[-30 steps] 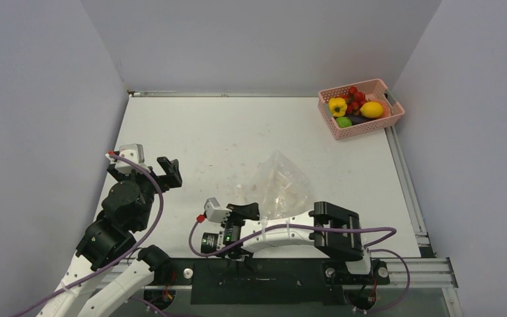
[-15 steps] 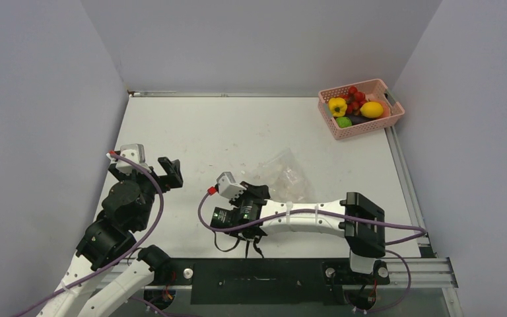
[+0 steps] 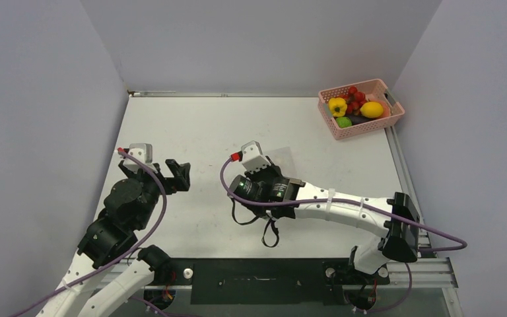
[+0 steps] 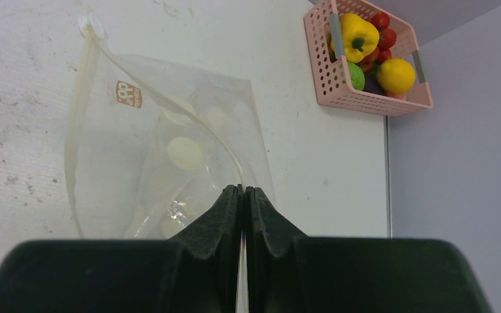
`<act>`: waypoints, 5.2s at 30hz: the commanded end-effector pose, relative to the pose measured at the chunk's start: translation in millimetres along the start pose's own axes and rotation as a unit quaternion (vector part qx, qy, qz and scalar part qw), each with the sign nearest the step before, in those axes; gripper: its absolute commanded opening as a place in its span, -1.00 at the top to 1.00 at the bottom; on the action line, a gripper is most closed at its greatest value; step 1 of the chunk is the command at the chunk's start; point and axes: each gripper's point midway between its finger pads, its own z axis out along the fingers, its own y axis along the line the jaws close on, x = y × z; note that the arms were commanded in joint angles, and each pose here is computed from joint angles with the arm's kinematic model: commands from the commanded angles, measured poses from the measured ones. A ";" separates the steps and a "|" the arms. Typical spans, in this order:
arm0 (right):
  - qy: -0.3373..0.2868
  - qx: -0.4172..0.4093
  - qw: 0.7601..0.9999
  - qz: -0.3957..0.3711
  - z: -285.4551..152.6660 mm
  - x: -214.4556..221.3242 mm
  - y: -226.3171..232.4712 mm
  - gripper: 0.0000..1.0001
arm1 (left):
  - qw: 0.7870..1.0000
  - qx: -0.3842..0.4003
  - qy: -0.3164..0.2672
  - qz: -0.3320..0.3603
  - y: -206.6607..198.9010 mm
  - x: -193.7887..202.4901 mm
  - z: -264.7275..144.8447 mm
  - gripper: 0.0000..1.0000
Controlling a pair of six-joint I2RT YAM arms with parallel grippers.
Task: Place the food in the zip-top bag and seal the zipper
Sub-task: Pick up the zipper food storage bag at the center of the board, then open the zipper of the food storage bag at the center of the board.
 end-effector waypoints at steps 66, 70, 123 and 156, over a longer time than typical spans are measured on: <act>-0.167 -0.065 0.960 0.215 -60.2 -55.7 10.1 0.89 | 0.907 0.198 0.337 -0.155 -132.7 122.4 21.8 -0.04; -0.168 -0.045 0.961 0.216 -60.3 -51.8 7.3 0.89 | 0.910 0.193 0.340 -0.137 -128.5 121.9 20.2 0.22; -0.064 -0.181 0.892 0.410 55.9 -23.6 92.3 0.89 | 0.967 -0.004 0.201 0.156 -46.0 36.5 71.3 1.00; -0.125 -0.328 0.882 0.314 20.0 -81.0 90.4 -0.13 | 0.963 0.043 0.212 0.161 -50.3 75.2 72.2 1.00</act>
